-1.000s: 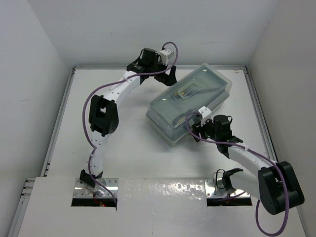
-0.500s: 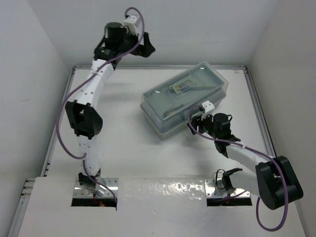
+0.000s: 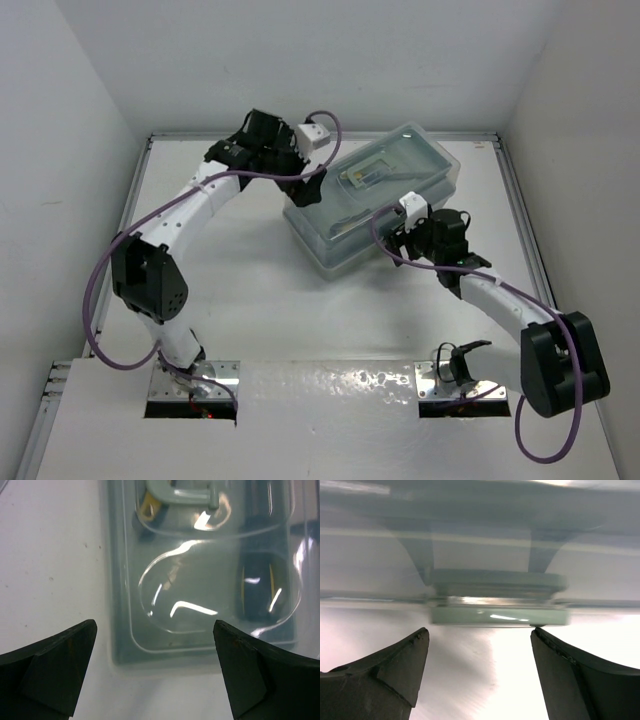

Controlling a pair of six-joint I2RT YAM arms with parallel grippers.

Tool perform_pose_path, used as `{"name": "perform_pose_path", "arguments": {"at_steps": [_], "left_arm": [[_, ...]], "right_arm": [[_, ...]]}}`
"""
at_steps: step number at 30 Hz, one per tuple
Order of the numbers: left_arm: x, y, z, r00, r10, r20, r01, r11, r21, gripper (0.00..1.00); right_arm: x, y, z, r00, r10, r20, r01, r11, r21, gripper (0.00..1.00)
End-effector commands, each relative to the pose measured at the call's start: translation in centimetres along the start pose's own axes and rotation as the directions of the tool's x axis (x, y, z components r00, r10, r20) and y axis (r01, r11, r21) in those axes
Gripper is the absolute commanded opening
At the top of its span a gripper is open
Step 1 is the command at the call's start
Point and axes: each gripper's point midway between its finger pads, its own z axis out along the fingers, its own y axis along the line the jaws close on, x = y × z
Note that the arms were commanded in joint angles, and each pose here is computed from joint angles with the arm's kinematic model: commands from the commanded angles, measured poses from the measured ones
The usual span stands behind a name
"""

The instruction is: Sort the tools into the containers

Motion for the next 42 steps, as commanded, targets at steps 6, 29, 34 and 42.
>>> {"name": "perform_pose_path", "arguments": {"at_steps": [6, 29, 34, 42], "left_arm": [[0.5, -0.8, -3.4, 0.987, 0.159, 0.029, -0.157, 0.986, -0.052, 1.0], [3.6, -2.0, -2.9, 0.982, 0.191, 0.0, -0.191, 0.982, -0.006, 1.0], [3.8, -2.2, -3.0, 0.98, 0.197, 0.001, -0.197, 0.98, -0.004, 1.0], [4.5, -1.1, -2.4, 0.983, 0.181, -0.009, -0.181, 0.982, -0.045, 1.0]], "right_arm": [[-5.6, -2.7, 0.1, 0.98, -0.157, 0.118, 0.161, 0.987, -0.024, 0.83], [-7.8, -0.7, 1.0, 0.953, 0.155, 0.261, -0.117, 0.981, -0.158, 0.88], [-7.5, 0.3, 1.7, 0.951, 0.184, 0.247, -0.142, 0.974, -0.178, 0.99], [-7.2, 0.2, 1.9, 0.951, 0.17, 0.26, -0.144, 0.983, -0.115, 0.97]]}}
